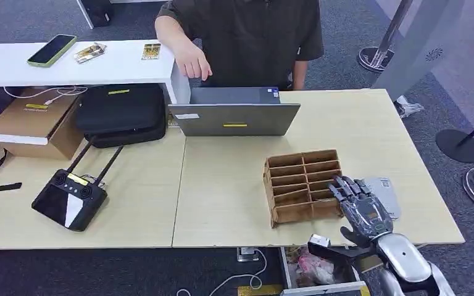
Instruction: Pass the card to the sensor for recognition and then transmit it.
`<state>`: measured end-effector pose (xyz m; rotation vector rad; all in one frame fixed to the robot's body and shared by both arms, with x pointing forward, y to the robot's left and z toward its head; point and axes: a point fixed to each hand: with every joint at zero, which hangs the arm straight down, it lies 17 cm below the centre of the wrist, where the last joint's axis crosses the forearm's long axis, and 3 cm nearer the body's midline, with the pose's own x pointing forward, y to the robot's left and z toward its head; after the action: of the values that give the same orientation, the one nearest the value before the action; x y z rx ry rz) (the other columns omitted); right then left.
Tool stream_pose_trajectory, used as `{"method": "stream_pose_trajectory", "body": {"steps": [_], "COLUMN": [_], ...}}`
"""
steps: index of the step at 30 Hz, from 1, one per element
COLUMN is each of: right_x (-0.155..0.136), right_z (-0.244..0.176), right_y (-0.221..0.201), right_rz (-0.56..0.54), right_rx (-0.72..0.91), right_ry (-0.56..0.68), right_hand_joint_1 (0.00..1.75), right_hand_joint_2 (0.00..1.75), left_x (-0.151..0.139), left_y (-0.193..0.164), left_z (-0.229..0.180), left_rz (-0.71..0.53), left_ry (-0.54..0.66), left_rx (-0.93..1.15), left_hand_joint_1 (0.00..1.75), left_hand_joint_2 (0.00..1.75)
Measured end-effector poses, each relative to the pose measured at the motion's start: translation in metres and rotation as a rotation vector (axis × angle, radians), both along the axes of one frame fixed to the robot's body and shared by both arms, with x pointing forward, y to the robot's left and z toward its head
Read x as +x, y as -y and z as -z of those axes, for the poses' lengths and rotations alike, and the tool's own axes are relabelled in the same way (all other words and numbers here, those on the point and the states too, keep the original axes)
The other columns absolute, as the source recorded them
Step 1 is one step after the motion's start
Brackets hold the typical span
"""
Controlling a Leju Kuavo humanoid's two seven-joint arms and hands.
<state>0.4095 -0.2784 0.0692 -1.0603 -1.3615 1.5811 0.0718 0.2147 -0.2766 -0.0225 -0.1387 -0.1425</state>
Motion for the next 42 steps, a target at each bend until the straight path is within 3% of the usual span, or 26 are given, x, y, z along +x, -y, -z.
{"method": "stream_pose_trajectory", "body": {"steps": [9, 23, 42], "right_x": [0.000, 0.023, 0.029], "right_z": [-0.001, -0.011, -0.002], "right_y": [-0.008, -0.067, -0.056], "right_rz": [-0.011, -0.120, -0.084], "right_rx": [0.027, 0.068, 0.033], "right_ry": [0.004, 0.023, 0.002], "right_hand_joint_1": [0.00, 0.00, 0.00], "right_hand_joint_2": [1.75, 1.75, 1.75], "left_x": [0.003, 0.007, 0.004], "left_y": [0.001, 0.003, 0.001], "left_z": [-0.001, -0.001, -0.001], "left_rz": [0.027, 0.035, 0.019], "left_ry": [-0.004, 0.002, 0.005], "left_rx": [-0.001, -0.003, 0.003], "left_hand_joint_1": [0.00, 0.00, 0.00], "left_hand_joint_2": [0.00, 0.00, 0.00]}}
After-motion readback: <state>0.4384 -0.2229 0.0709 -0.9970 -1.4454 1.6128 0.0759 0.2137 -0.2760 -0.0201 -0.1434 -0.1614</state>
